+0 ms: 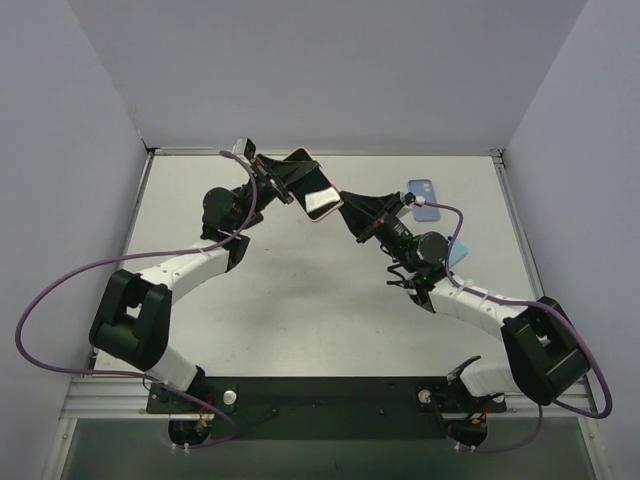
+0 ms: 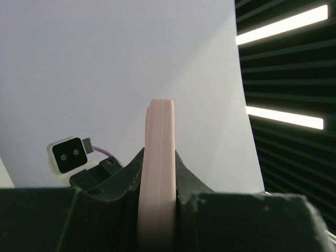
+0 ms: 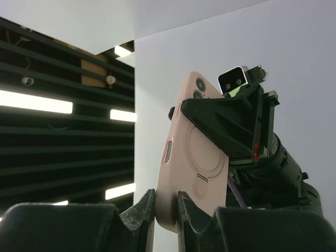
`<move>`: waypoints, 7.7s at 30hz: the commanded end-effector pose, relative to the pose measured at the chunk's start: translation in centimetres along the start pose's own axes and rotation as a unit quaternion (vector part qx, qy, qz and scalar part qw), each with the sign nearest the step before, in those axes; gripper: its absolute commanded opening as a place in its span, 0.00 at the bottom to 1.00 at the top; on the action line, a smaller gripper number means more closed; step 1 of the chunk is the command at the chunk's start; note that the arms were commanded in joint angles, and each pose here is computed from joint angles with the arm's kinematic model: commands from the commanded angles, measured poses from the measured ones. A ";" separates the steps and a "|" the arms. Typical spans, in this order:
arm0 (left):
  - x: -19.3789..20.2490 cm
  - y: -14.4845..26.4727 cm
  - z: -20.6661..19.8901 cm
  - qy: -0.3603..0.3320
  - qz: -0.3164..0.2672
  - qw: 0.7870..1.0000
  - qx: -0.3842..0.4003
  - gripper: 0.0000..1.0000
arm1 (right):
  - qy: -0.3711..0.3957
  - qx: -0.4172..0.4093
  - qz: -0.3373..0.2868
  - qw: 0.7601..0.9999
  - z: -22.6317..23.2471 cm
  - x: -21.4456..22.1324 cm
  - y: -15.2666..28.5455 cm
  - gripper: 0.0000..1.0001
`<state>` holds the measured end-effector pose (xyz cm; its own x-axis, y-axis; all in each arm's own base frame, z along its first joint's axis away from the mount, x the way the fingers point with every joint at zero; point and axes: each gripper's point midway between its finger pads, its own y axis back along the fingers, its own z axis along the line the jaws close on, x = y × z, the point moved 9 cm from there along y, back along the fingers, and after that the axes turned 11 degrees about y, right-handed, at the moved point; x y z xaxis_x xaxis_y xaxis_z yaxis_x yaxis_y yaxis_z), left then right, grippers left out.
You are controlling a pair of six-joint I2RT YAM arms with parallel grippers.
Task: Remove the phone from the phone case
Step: Remove the phone case from the phone.
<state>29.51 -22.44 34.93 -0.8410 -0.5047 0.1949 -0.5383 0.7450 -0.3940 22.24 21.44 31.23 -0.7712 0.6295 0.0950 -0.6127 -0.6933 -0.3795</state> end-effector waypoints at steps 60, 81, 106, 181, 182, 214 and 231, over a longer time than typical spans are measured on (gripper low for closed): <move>9.7 0.7 -12.3 -0.078 0.188 0.968 0.144 0.00 | 0.203 0.169 0.331 0.906 -4.0 4.4 -10.5 0.33; 9.9 -1.1 -10.2 -0.116 0.211 0.970 0.040 0.00 | 0.210 0.183 0.324 0.904 -3.0 3.3 -10.0 0.24; 5.5 1.4 -2.8 -0.140 0.156 0.968 -0.139 0.70 | 0.370 0.410 0.121 0.824 -1.3 -3.2 2.7 0.00; 3.9 10.2 18.2 -0.102 0.056 0.861 -0.495 0.71 | 0.405 0.697 0.308 0.505 -27.3 1.0 19.5 0.10; 4.1 10.1 18.4 -0.102 0.062 0.860 -0.496 0.72 | 0.401 0.697 0.308 0.508 -27.3 0.9 19.6 0.10; 4.3 9.7 18.1 -0.199 0.087 0.818 -0.532 0.75 | 0.347 0.694 0.303 0.553 -24.3 -0.2 19.0 0.00; 6.7 14.3 14.3 -0.469 0.056 0.805 -0.360 0.77 | 0.207 0.745 0.320 0.548 -19.7 1.2 13.4 0.00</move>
<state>16.90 -21.00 16.24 -0.8061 -0.2850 -0.5187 -0.5447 0.6998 0.4621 21.26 22.61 9.43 -0.9404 -0.0950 -0.3264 -0.2817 -0.3194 0.9048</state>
